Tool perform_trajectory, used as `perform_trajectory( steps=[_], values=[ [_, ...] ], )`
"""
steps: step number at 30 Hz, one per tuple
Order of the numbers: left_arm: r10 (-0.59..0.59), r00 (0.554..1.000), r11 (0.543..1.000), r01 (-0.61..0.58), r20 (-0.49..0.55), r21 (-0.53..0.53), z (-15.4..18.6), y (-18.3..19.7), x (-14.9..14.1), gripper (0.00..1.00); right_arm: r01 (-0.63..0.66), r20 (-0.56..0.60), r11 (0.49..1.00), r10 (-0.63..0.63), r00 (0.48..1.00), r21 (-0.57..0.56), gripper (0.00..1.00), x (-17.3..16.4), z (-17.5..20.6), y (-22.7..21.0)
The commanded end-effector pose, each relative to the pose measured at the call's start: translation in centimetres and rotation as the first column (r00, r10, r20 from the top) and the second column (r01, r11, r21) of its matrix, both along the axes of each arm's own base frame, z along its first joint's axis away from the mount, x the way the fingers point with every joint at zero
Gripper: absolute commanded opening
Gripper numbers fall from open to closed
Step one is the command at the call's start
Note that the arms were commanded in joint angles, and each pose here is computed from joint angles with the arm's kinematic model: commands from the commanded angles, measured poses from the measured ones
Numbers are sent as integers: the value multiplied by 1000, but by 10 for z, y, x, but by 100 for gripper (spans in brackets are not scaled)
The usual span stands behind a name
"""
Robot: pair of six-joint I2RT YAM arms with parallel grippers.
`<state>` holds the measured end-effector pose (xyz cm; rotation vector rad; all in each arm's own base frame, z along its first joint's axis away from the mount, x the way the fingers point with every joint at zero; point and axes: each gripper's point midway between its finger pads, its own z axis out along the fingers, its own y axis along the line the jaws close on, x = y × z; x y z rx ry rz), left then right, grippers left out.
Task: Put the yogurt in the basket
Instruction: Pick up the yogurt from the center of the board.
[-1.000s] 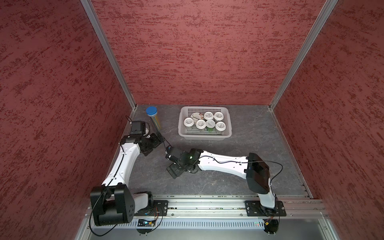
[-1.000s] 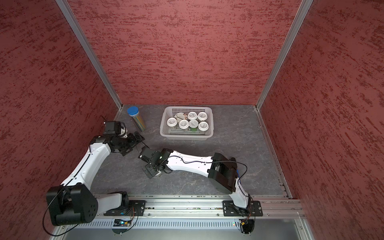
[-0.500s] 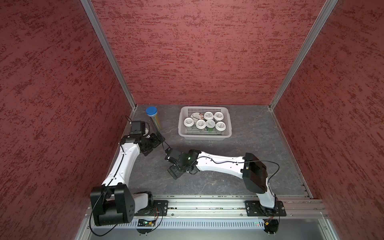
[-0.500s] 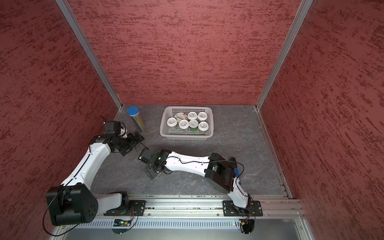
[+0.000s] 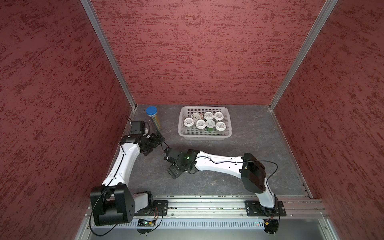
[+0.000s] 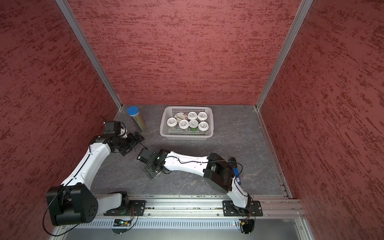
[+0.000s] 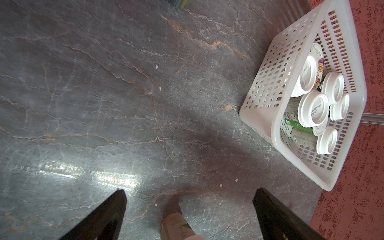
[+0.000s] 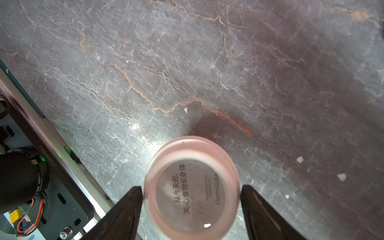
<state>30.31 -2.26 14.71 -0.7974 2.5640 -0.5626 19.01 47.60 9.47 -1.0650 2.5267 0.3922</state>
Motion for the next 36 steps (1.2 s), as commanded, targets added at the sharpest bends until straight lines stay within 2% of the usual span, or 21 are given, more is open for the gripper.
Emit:
perform_trajectory(
  steps=[1, 8, 16, 23, 28, 33, 36],
  values=[
    [-7, 1000, 1000, 7, 5, 9, -2, 2, 1, 100, -4, 27, 1000, 5, 1000, -20, 80, 2, -1, 3],
    [-7, 1000, 1000, 7, 5, 9, -2, 2, 1, 100, -9, 25, 1000, 10, 1000, -26, 78, 1, -4, 2],
    [-7, 1000, 1000, 7, 3, 9, -2, 2, 1, 100, -15, 27, 999, 16, 999, -37, 83, 0, -7, 2],
    [-8, 1000, 1000, 8, 2, 7, -3, 2, 1, 100, -12, 36, 999, 13, 999, -33, 75, 1, -5, 1],
    [-8, 1000, 1000, 8, 3, 8, -2, 2, 2, 100, -4, 47, 999, 6, 999, -38, 73, 3, -3, -2],
    [-10, 1000, 1000, 10, 4, 4, -2, 1, 2, 100, -1, 58, 999, 3, 998, -48, 75, 4, -3, -4],
    [-11, 1000, 1000, 11, 4, 1, -3, 1, 2, 100, -2, 58, 999, 5, 998, -51, 81, 4, -3, -5]
  ],
)
